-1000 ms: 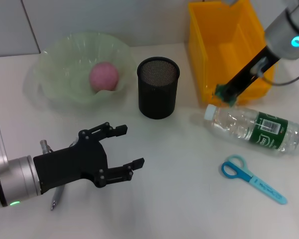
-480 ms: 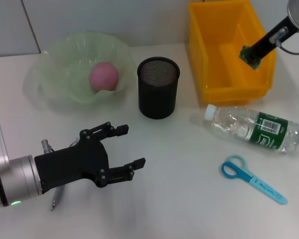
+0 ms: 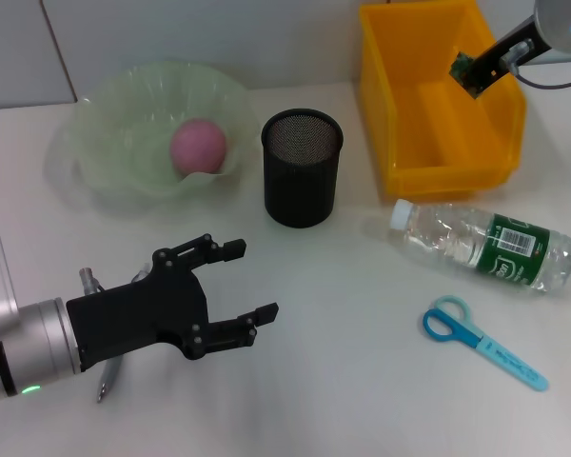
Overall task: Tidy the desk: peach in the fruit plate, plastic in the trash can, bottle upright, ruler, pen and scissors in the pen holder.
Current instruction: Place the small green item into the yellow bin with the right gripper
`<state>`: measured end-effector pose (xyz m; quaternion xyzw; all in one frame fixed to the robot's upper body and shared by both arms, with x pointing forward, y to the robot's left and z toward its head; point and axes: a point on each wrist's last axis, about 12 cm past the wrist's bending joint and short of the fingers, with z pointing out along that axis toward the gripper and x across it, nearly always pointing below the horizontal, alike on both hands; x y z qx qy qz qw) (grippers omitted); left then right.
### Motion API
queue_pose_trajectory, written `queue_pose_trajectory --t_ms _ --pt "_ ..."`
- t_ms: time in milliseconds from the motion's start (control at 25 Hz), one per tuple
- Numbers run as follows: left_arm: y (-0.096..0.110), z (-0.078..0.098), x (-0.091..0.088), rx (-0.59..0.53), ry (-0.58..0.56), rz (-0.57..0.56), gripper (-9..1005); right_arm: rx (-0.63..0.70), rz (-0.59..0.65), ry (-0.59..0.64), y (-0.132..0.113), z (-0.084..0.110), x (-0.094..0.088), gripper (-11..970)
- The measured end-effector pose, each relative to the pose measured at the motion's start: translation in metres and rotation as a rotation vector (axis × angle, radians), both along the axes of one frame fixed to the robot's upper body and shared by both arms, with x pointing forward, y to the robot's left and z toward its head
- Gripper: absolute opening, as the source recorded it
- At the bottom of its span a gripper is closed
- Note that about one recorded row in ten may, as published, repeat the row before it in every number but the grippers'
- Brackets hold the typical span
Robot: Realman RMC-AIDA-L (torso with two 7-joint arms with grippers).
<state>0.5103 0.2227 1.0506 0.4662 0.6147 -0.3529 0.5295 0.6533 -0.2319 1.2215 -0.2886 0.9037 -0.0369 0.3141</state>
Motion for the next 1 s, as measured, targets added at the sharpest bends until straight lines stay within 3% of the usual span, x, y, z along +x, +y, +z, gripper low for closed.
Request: queue_pose_trajectory --t_ms 280,520,720,920,1000 --pt "0.000 0.000 0.000 0.003 0.000 -0.003 795 -0.011 -0.006 -0.014 -0.001 -0.031 0.011 131" --pt "0.000 0.000 0.000 0.008 0.000 -0.010 794 -0.028 0.008 -0.021 0.003 -0.038 0.011 308" --pt "0.000 -0.001 -0.001 0.008 0.001 -0.011 793 -0.027 0.008 -0.025 0.003 -0.037 0.011 549" --pt "0.000 -0.001 -0.001 0.006 0.001 -0.009 792 -0.016 0.007 -0.023 0.004 -0.025 0.005 751" --pt "0.000 0.000 -0.001 0.004 0.000 -0.006 792 -0.016 0.011 -0.014 0.004 -0.014 -0.001 770"
